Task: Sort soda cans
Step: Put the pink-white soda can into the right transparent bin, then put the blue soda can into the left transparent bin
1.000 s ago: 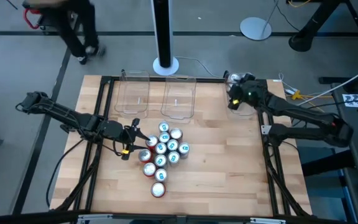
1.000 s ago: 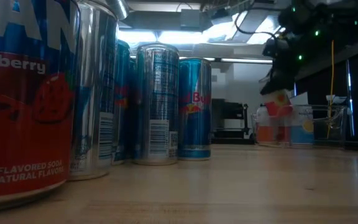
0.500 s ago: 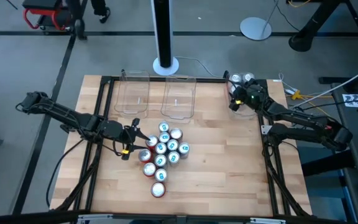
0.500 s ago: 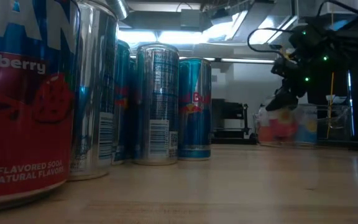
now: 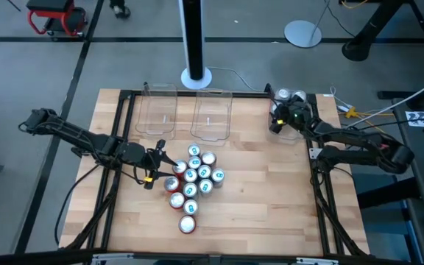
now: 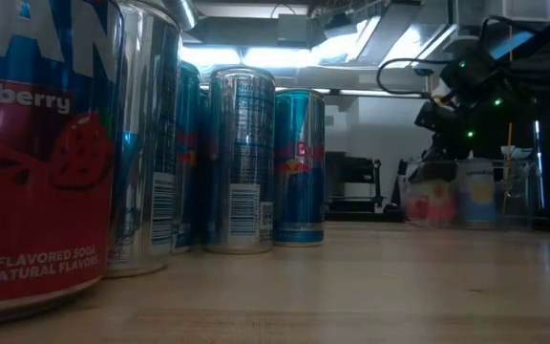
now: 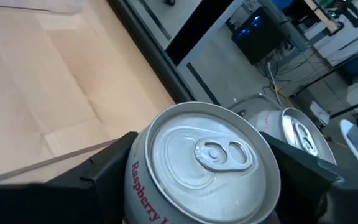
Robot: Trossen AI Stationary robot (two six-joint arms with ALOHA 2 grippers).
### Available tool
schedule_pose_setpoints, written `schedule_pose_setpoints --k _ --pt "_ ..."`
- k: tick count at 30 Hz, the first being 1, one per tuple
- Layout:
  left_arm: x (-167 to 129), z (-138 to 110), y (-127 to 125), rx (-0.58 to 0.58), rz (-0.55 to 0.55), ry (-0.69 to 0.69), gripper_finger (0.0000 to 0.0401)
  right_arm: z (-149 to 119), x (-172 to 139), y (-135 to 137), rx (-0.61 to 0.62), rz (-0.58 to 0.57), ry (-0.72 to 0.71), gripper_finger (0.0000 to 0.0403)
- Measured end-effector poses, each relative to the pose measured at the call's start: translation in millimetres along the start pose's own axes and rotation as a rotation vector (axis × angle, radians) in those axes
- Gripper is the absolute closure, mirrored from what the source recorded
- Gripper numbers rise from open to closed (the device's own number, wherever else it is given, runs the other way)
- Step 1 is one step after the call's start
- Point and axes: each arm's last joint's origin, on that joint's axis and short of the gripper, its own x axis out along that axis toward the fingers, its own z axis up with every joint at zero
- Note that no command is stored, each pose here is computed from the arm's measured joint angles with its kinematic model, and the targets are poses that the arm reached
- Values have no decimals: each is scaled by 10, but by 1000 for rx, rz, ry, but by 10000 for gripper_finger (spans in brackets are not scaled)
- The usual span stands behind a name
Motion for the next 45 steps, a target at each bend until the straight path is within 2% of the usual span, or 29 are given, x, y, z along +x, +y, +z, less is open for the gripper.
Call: schedule_pose_setpoints --k 10,19,25,31,35,42,45 --pt "0 -1 0 -1 0 1 232 -5 3 -10 -14 -43 25 37" --pt "0 -2 0 -8 0 2 232 377 -152 -251 -27 -69 -121 23" --pt "0 -2 0 -8 0 2 232 704 -321 -307 -87 29 -264 22" --pt "0 -1 0 -3 0 1 232 1129 -640 -10 -252 190 -511 22" --pt "0 5 0 -5 0 -5 232 1223 -871 287 -384 260 -610 22" --pt "-15 177 10 44 3 -181 232 1232 -1023 741 -642 241 -602 22" --pt "-24 245 87 21 81 -249 232 1220 -933 903 -709 222 -554 22"
